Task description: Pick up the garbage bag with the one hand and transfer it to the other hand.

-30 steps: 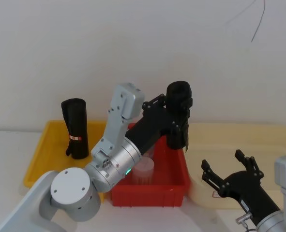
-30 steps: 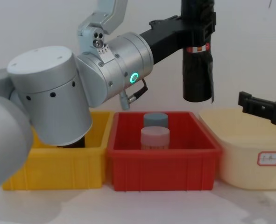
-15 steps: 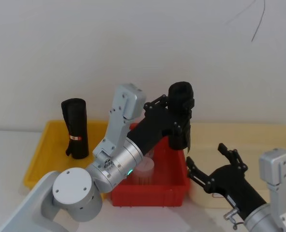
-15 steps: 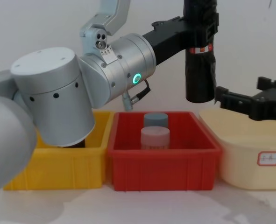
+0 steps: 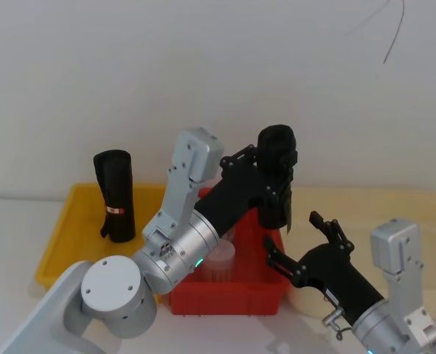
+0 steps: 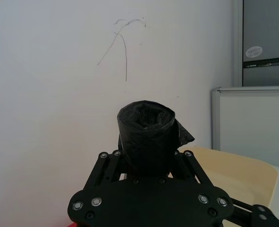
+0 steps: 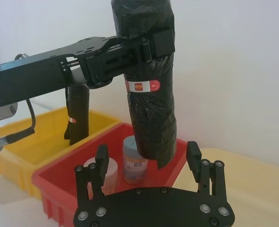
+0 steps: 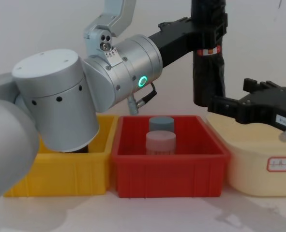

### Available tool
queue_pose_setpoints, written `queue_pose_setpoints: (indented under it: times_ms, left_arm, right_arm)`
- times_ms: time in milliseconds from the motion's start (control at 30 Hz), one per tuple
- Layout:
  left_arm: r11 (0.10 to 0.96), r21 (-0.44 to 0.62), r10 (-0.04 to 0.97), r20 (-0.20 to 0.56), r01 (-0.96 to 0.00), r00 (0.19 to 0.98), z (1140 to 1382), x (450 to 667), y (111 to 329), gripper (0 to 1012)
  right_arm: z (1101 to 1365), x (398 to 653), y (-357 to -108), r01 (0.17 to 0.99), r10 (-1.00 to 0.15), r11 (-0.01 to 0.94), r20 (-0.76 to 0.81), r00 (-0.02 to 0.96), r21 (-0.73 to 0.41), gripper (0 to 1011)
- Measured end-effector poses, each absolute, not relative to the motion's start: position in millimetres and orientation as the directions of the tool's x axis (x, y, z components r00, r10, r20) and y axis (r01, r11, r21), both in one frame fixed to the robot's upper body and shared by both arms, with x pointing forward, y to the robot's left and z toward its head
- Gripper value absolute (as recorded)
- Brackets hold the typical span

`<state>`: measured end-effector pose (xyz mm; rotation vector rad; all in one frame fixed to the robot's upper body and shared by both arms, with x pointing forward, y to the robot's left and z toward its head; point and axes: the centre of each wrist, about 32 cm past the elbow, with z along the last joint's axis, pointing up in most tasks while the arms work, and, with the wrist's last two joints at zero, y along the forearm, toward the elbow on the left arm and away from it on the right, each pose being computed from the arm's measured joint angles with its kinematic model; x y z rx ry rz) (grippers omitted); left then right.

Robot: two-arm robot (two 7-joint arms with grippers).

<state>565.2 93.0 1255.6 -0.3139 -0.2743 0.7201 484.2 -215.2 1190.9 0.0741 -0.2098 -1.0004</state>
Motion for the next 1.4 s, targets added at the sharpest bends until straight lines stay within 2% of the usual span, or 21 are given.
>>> queue_pose_setpoints:
  times_ms: [700, 1267, 1400]
  left_arm:
    - [0.709, -0.372, 0.680, 0.136, -0.599, 0.721, 1255, 565, 93, 382]
    - [0.709, -0.372, 0.680, 0.136, -0.599, 0.720, 1255, 565, 93, 382]
    - [0.709, -0.372, 0.680, 0.136, -0.599, 0.720, 1255, 565, 93, 382]
  right_arm:
    - [1197, 518, -204, 0.837, -0.861, 0.509, 0.144, 0.488, 0.202, 1001]
    - [1206, 531, -188, 0.829, -0.849, 0.528, 0.132, 0.511, 0.184, 1001]
    - [1208, 533, -185, 0.830, -0.848, 0.530, 0.134, 0.513, 0.174, 945]
